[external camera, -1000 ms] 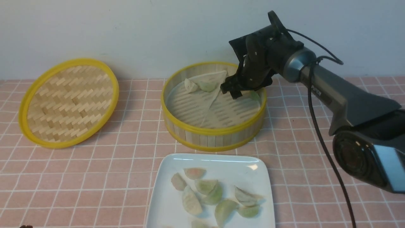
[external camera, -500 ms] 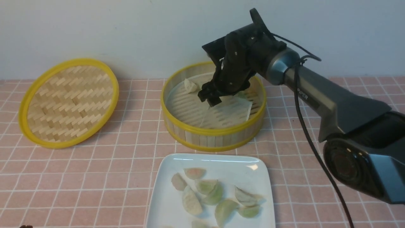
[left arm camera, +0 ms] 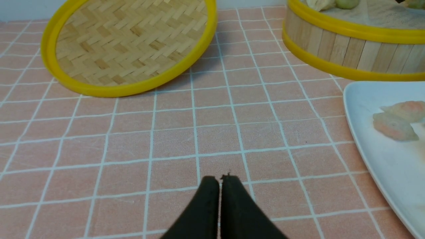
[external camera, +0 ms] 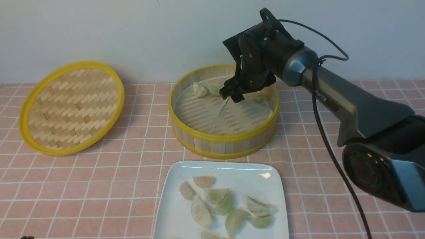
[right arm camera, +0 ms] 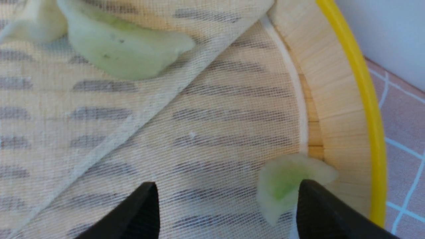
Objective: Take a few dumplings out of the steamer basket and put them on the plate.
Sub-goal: Use the right arm to grab a dumpling from inside the steamer
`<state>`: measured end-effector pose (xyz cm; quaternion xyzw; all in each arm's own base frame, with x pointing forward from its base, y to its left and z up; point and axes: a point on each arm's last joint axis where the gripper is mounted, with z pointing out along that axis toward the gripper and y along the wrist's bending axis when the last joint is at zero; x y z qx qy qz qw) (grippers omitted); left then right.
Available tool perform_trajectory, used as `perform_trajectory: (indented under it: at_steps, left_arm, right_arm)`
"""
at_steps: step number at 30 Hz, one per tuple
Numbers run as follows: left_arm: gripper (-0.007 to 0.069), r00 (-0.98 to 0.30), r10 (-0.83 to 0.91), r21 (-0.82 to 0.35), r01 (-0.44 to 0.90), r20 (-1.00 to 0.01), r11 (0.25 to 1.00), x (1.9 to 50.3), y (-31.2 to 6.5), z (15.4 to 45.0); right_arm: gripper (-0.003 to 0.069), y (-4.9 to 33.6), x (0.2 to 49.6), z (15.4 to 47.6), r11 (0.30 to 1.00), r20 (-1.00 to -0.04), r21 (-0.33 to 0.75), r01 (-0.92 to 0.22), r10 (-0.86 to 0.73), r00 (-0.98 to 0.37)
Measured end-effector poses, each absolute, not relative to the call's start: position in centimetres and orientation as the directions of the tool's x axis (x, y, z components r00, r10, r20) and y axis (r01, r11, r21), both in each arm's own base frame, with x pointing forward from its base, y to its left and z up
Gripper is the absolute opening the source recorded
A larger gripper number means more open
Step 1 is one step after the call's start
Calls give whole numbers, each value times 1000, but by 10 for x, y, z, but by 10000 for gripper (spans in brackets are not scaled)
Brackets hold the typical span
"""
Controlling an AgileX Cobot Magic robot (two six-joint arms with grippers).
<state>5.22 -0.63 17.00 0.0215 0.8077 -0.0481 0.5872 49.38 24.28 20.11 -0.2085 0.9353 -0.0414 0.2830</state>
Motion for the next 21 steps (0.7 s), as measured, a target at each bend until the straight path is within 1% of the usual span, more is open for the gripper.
perform_trajectory:
  at_steps: [5, 8, 13, 16, 18, 19, 21]
  left_arm:
    - [-6, -309, -22, -52, 91, -951, 994, 52, -6, 170]
    - [-6, -310, -22, -52, 91, -950, 994, 52, -6, 170]
    - [-6, -310, -22, -52, 91, -950, 994, 52, -6, 170]
    - [-6, -310, -22, -52, 91, -950, 994, 52, -6, 170]
    - [-6, -310, -22, -52, 91, -950, 994, 52, -6, 170]
    - [-6, -310, -22, -52, 91, -950, 994, 52, -6, 170]
    - [-6, -310, -22, -52, 91, -950, 994, 52, -6, 170]
  right_arm:
    - [504, 228, 503, 202, 929, -537, -184, -323, -370, -758]
    - [504, 222, 508, 197, 936, -540, -178, -305, -352, -765]
    - [504, 222, 512, 174, 940, -515, -154, -305, -340, -787]
    - [497, 222, 513, 166, 942, -507, -144, -305, -334, -794]
    - [478, 221, 513, 166, 944, -508, -138, -300, -328, -797]
    - [456, 221, 513, 166, 945, -507, -134, -298, -324, -799]
    - [383, 221, 513, 166, 946, -504, -134, -297, -323, -801]
